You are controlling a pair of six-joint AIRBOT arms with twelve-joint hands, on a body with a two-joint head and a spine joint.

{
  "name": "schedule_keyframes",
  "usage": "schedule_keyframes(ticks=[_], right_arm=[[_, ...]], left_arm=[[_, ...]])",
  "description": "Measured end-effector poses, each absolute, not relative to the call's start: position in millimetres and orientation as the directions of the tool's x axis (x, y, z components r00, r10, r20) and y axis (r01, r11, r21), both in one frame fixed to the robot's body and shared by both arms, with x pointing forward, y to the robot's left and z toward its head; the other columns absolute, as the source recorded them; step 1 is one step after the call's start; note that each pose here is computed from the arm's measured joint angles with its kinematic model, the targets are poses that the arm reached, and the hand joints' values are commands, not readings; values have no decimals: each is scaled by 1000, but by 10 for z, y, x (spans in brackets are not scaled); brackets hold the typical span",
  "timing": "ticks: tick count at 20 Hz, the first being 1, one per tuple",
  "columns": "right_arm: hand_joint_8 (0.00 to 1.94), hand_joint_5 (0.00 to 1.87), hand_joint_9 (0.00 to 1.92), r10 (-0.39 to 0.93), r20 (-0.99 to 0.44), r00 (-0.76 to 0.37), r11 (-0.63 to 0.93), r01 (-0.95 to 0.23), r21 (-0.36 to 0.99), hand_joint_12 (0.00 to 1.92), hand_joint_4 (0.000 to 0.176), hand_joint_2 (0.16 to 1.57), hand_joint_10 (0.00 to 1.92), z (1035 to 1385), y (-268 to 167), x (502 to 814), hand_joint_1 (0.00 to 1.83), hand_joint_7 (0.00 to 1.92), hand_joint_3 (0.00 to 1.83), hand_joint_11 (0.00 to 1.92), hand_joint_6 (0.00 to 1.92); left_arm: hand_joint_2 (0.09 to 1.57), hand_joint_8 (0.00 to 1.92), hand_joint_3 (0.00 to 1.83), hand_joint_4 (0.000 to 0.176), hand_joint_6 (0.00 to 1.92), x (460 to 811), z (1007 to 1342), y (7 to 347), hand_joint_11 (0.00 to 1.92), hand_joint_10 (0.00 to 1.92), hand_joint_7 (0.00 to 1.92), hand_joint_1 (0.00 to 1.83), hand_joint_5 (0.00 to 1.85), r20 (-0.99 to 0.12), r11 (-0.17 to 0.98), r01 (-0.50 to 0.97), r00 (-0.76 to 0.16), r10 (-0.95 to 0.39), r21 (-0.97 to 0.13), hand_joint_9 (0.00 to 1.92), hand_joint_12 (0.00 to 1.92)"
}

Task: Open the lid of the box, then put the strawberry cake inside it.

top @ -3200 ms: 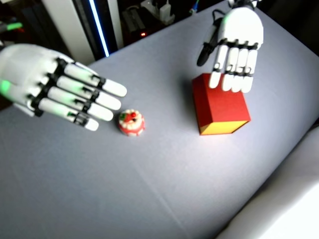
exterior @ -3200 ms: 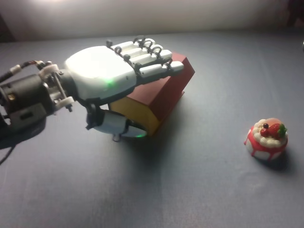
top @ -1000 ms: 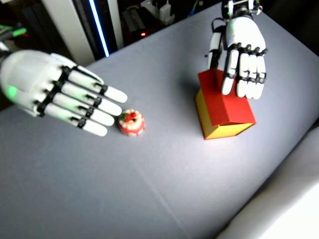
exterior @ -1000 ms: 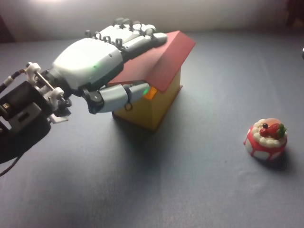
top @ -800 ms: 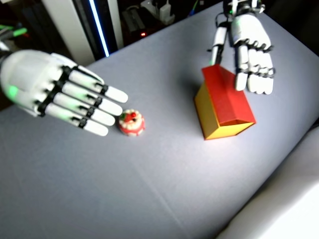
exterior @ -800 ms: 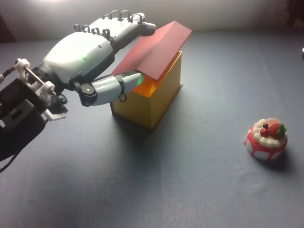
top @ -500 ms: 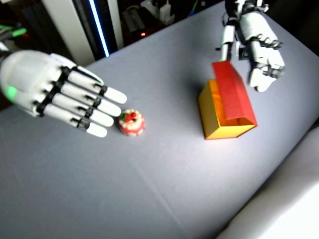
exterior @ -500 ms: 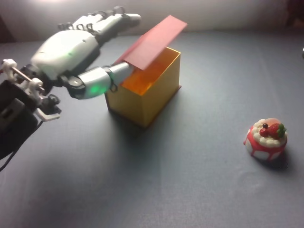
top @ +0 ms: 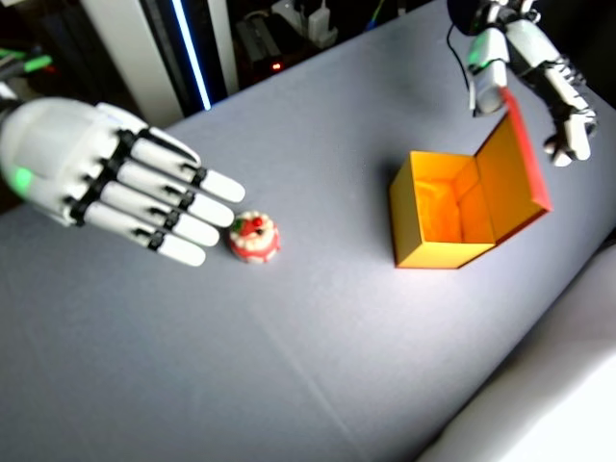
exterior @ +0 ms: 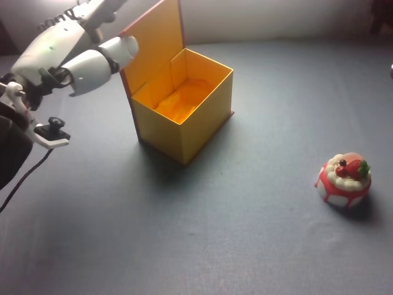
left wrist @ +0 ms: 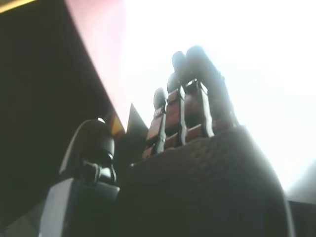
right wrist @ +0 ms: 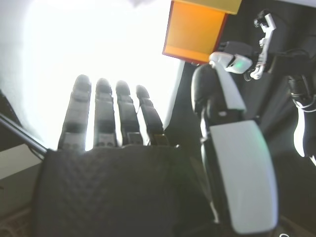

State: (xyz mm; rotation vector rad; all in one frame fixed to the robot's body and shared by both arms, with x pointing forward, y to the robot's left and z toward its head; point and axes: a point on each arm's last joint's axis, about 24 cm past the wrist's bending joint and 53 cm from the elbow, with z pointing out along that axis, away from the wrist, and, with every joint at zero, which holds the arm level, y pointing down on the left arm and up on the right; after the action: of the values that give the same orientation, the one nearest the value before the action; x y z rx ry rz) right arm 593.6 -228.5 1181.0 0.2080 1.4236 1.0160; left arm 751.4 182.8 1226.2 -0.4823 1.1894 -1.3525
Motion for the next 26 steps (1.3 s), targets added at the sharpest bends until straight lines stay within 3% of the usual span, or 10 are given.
schedule_keyframes(ticks=[2,3,5,7,9,10,12,14,15,26], right_arm=[[0,0,0,680,-713,-173,589,-451,671,0,0,1284,0,11806,-2288,5938,668,0,0,0,0],[0,0,0,680,-712,-173,588,-451,672,0,0,1282,0,11805,-2288,5938,667,0,0,0,0],[0,0,0,679,-713,-176,586,-454,671,0,0,1289,0,11807,-2278,5932,621,0,0,0,0],[0,0,0,681,-711,-175,587,-451,672,0,0,1291,0,11805,-2287,5937,622,0,1,0,0],[0,0,0,682,-710,-173,587,-450,673,0,0,1284,0,11807,-2291,5939,652,0,0,0,0],[0,0,0,682,-710,-175,586,-451,673,0,0,1284,0,11804,-2286,5937,653,0,0,0,0],[0,0,0,681,-709,-180,582,-454,675,0,0,1285,0,11804,-2273,5930,631,0,0,0,0],[0,0,0,679,-712,-182,581,-460,672,0,0,1279,0,11810,-2267,5930,635,0,0,0,0],[0,0,0,676,-713,-187,580,-462,671,0,14,1258,0,11808,-2249,5931,661,0,0,0,0],[0,0,0,653,-726,-217,586,-462,665,3,5,1209,0,11766,-2175,5985,646,0,0,3,0]], left_arm=[[1504,38,0,39,156,7541,12167,1918,0,941,224,120,105,-356,239,451,-193,-915,-860,27,1849],[1519,24,0,24,134,7561,12097,1951,0,949,199,154,78,-356,248,428,-192,-915,-869,7,1840],[1492,31,0,40,123,7604,12007,2012,0,587,110,202,62,-361,268,394,-183,-914,-879,0,1766],[1473,7,0,48,122,7627,11915,2060,0,246,46,270,62,-363,283,361,-179,-914,-889,0,1434],[1468,0,0,44,27,7649,11857,2101,0,9,1,244,7,-365,292,340,-177,-914,-894,0,158],[1445,0,0,58,5,7634,11851,2114,0,1,0,258,1,-370,297,340,-175,-913,-892,0,31],[1406,0,0,131,0,7522,11916,2083,0,0,0,321,0,-428,344,371,-171,-888,-862,0,0],[1389,0,0,143,0,7431,12030,2063,0,0,0,376,0,-477,382,413,-155,-865,-827,0,0],[1328,0,0,174,0,7351,12116,2057,0,0,0,439,0,-515,411,443,-141,-846,-797,0,0],[1290,0,0,176,0,7111,12203,2287,0,0,0,339,0,-619,526,454,-75,-782,-719,0,0]])
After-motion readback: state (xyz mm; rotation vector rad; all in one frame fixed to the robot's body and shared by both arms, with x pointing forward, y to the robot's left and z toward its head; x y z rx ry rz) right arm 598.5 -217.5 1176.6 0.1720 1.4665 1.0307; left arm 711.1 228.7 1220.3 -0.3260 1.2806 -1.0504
